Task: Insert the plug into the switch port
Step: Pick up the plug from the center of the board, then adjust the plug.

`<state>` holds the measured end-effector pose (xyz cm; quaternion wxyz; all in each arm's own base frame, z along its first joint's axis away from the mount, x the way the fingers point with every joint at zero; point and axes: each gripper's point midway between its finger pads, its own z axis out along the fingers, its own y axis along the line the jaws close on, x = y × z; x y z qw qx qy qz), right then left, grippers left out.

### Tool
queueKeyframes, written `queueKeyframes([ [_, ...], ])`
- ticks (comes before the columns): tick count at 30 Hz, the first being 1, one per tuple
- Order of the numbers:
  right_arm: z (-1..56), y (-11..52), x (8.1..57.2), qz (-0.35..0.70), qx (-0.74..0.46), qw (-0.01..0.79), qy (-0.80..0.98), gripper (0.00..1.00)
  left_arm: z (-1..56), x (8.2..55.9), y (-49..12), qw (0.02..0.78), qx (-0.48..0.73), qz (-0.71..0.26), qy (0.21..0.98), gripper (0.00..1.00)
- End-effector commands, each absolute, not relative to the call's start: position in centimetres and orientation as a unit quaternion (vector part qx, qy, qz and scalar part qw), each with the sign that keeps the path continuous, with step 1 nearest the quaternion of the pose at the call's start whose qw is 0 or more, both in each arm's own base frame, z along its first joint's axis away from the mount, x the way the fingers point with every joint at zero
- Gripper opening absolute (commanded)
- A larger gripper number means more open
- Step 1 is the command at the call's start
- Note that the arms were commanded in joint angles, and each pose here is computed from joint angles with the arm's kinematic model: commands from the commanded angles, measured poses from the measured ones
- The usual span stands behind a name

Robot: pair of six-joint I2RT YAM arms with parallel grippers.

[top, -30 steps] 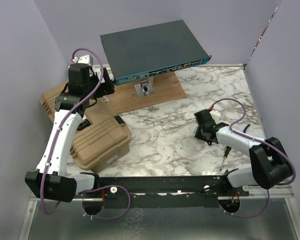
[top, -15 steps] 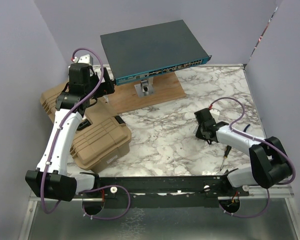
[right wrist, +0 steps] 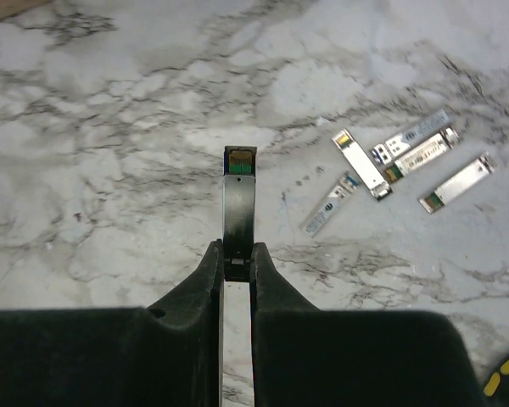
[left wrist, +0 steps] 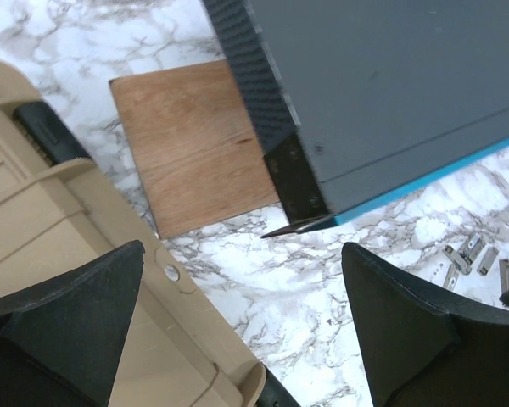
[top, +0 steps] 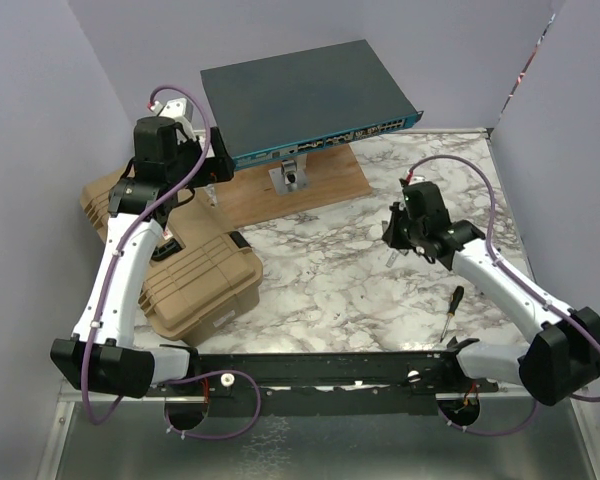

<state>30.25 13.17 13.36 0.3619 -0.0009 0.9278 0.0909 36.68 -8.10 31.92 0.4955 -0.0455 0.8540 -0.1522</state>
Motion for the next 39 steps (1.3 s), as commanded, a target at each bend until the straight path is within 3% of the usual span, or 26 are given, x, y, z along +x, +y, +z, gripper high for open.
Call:
queueKeyframes([
  [1, 17.4, 15.7, 29.6, 0.151, -0.109, 0.371, 0.91, 0.0, 34.8, 36.3, -9.7, 0.525, 0.036, -0.178, 0.832, 0.99],
  [6, 20.1, 17.1, 30.5, 0.169, -0.145, 0.379, 0.898, 0.01, 35.1, 36.3, -10.3, 0.527, 0.05, -0.192, 0.826, 0.99],
  [24, 26.1, 19.7, 33.4, 0.15, -0.183, 0.375, 0.896, 0.01, 36.1, 39.5, -9.5, 0.529, -0.076, -0.248, 0.808, 0.99],
  [33, 28.4, 24.5, 32.6, 0.206, -0.279, 0.405, 0.846, 0.01, 37.8, 37.6, -12.4, 0.529, 0.015, -0.306, 0.791, 0.99],
  [39, 30.7, 28.8, 30.6, 0.3, -0.36, 0.417, 0.779, 0.01, 37.7, 34.6, -16.1, 0.52, 0.146, -0.346, 0.767, 0.99],
])
